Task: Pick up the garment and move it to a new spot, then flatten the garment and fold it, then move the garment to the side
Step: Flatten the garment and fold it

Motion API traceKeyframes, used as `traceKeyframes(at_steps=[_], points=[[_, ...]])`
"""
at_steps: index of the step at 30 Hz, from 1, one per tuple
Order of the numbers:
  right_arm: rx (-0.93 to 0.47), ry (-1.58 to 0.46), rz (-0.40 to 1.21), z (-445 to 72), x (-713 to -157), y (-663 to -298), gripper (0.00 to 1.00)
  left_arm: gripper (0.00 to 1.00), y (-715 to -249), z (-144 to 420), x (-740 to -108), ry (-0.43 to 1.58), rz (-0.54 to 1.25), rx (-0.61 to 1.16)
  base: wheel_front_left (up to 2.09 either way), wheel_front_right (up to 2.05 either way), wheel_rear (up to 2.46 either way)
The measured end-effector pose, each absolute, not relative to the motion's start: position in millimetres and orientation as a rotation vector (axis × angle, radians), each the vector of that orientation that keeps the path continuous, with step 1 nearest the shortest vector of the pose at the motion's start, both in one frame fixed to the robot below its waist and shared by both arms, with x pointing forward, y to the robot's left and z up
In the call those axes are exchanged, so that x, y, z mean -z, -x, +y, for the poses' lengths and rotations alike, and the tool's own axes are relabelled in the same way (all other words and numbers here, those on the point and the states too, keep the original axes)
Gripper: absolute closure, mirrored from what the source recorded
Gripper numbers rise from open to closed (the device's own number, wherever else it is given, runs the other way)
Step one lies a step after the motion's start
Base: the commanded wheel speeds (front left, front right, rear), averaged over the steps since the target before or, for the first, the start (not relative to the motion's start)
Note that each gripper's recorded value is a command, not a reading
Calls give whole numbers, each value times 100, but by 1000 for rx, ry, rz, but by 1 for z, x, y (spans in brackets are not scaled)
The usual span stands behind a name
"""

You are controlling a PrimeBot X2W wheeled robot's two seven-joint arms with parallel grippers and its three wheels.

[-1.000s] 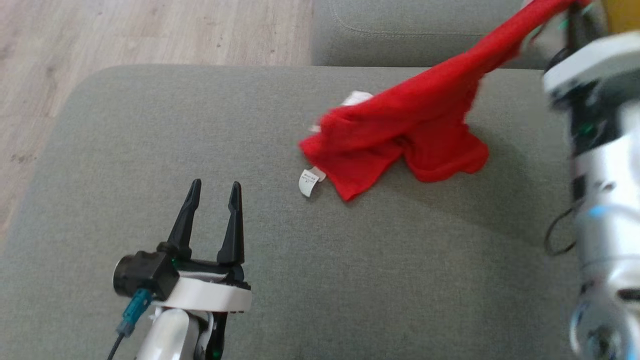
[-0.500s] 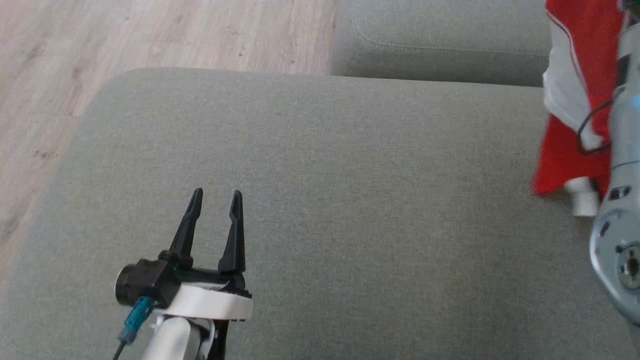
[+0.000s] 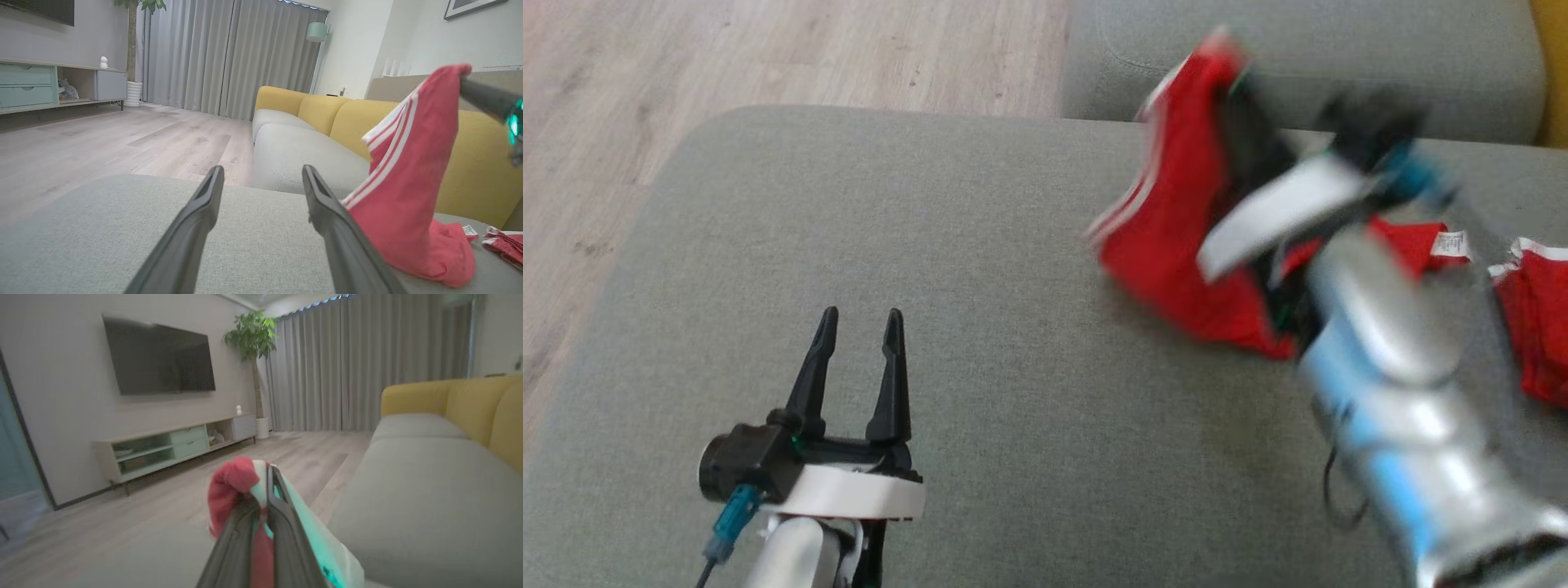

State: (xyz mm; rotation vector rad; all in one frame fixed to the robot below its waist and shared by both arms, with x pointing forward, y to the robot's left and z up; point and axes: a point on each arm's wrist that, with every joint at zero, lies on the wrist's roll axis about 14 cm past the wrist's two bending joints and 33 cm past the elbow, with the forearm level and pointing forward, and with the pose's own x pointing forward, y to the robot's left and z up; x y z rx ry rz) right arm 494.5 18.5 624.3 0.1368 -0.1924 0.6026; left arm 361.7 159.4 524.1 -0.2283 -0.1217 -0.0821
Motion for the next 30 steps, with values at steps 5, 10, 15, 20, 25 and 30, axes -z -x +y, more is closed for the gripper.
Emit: traceKeyframes(at_steps=[5, 10, 15, 20, 25, 30], points=[[-735, -144, 21, 49, -539, -438, 100, 0, -365, 158, -520, 229, -109, 86, 0, 0, 0], [-774, -133, 208, 53, -477, -397, 84, 0, -370, 156, -517, 230, -99, 92, 0, 0, 0], [-841, -113, 257, 65, -466, -371, 0, 0, -379, 151, -518, 231, -99, 108, 0, 0, 0], [-795, -119, 190, 52, -486, -386, 0, 0, -386, 140, -519, 234, -99, 141, 0, 0, 0], [-658, -149, 70, 14, -519, -415, 0, 0, -391, 129, -523, 236, -108, 176, 0, 0, 0], [-440, -187, -93, -55, -557, -445, 0, 0, -393, 117, -526, 239, -113, 210, 0, 0, 0]])
